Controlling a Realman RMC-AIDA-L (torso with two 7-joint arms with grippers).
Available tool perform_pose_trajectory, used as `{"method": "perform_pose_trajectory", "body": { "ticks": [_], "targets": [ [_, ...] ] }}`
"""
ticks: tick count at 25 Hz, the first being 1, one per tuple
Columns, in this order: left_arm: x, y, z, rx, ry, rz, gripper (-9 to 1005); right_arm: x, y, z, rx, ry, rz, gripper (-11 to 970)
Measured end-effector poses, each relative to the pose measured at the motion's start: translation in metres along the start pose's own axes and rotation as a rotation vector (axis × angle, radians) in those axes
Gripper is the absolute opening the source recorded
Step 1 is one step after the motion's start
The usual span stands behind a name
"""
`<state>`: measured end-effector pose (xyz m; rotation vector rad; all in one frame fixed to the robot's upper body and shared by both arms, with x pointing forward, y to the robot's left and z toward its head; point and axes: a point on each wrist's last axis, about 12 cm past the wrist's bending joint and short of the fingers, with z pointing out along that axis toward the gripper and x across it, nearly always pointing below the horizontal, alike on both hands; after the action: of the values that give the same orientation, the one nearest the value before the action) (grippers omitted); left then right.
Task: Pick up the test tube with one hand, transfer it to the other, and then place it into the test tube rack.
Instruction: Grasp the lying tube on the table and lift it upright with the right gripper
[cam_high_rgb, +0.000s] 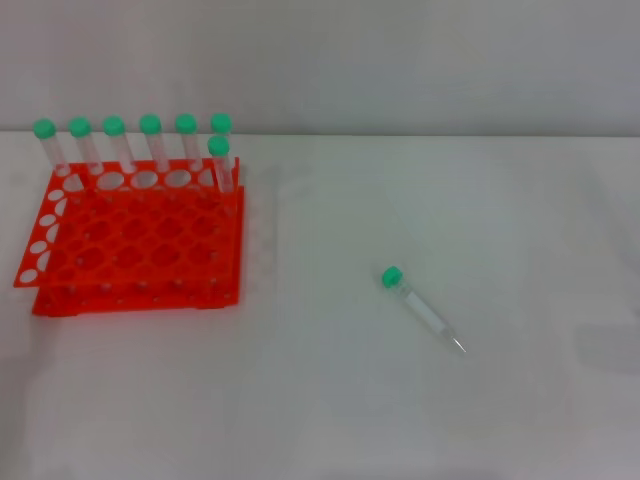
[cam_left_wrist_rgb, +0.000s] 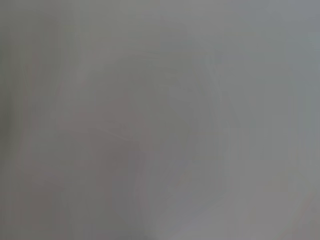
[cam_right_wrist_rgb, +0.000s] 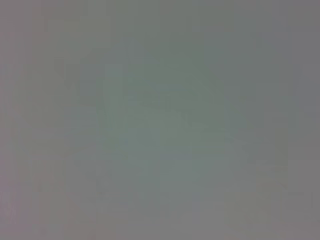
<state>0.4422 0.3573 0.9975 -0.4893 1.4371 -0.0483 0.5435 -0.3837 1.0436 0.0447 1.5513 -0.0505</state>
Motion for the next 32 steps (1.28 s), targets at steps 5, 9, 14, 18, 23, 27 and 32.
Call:
{"method": "perform_pose_trajectory", "body": {
  "ticks": [5,9,14,18,23,27,32],
  "targets": [
    [0.001,-0.001,-0.001,0.011,0.007,0.008,859,0.000,0.001,0.000,-0.007,0.004,-0.002,869],
    [0.002,-0.002,-0.003,0.013,0.011,0.005,858,0.001,0.001,0.000,-0.016,0.005,-0.008,868],
    [0.005,-0.005,-0.006,0.027,0.025,-0.003,856,0.004,-0.005,-0.009,-0.007,0.018,-0.016,865],
    [0.009,-0.009,-0.012,0.031,0.037,-0.032,854,0.005,-0.008,-0.014,-0.005,0.010,-0.011,863],
    [0.011,-0.013,-0.017,0.040,0.044,-0.056,852,-0.001,-0.006,-0.016,-0.082,-0.018,0.080,861],
    [0.013,-0.016,-0.019,0.069,0.060,-0.056,851,-0.016,-0.005,-0.012,-0.215,-0.016,0.101,859],
    [0.016,-0.025,-0.020,0.131,0.084,-0.066,849,-0.043,0.001,0.000,-0.408,0.070,0.072,856]
  ]
}}
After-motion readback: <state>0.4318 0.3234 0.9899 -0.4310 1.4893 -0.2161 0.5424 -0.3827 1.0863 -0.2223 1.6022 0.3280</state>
